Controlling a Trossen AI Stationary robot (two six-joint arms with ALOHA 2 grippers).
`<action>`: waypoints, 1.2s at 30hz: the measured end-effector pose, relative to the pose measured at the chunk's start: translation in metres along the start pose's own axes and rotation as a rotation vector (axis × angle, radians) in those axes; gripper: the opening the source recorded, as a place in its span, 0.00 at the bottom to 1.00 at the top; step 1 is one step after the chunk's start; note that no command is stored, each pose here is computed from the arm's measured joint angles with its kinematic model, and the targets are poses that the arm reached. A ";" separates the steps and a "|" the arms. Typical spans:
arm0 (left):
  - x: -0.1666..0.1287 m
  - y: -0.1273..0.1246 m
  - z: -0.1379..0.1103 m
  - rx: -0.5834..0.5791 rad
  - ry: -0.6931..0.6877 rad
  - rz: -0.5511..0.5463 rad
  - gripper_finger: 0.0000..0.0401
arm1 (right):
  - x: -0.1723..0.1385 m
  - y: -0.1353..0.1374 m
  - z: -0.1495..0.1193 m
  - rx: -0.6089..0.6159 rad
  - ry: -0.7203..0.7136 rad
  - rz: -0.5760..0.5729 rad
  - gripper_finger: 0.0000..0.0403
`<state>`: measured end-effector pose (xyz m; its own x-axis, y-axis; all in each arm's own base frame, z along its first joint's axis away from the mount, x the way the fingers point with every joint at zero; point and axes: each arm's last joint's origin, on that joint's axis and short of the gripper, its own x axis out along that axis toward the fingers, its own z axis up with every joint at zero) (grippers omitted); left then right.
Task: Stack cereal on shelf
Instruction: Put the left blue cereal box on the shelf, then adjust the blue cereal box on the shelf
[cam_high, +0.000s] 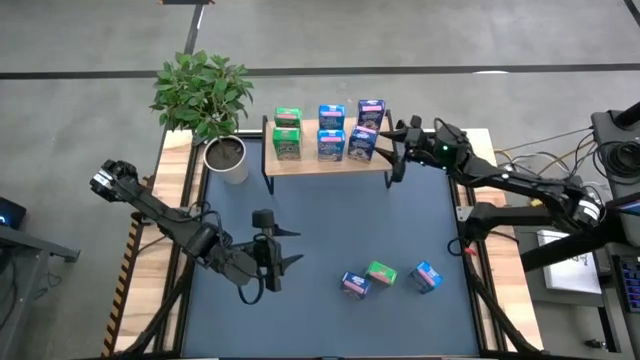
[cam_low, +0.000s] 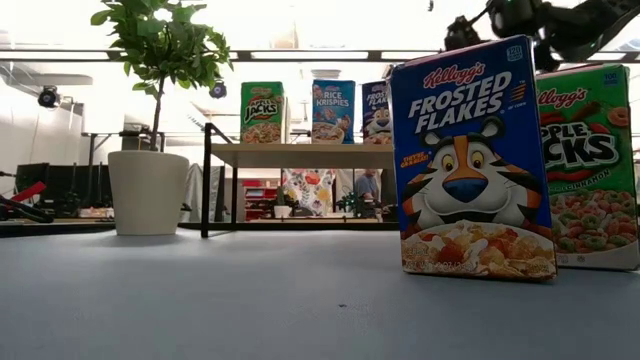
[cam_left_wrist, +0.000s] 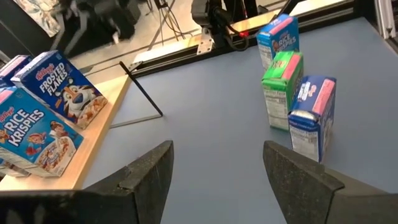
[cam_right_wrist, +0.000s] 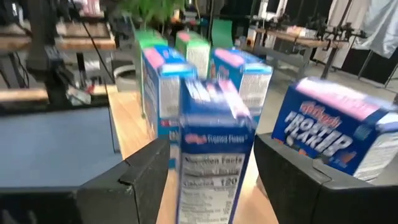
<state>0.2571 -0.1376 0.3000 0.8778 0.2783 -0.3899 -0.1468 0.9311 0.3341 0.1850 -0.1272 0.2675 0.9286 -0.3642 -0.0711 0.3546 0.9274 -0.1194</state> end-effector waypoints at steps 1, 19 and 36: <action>0.000 0.000 -0.001 0.003 0.003 0.000 0.58 | -0.003 0.000 0.003 0.012 -0.013 -0.002 0.54; 0.006 0.003 -0.005 0.005 0.016 0.030 0.58 | 0.009 -0.006 0.066 0.076 0.138 0.038 0.19; 0.006 0.004 -0.006 0.038 0.024 0.052 0.58 | 0.052 -0.018 0.100 -0.159 0.589 0.095 0.02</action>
<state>0.2587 -0.1309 0.2940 0.8581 0.3319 -0.3919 -0.1737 0.9057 0.3867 0.2381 -0.1547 0.3652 0.7229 -0.3089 -0.6181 0.2106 0.9504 -0.2287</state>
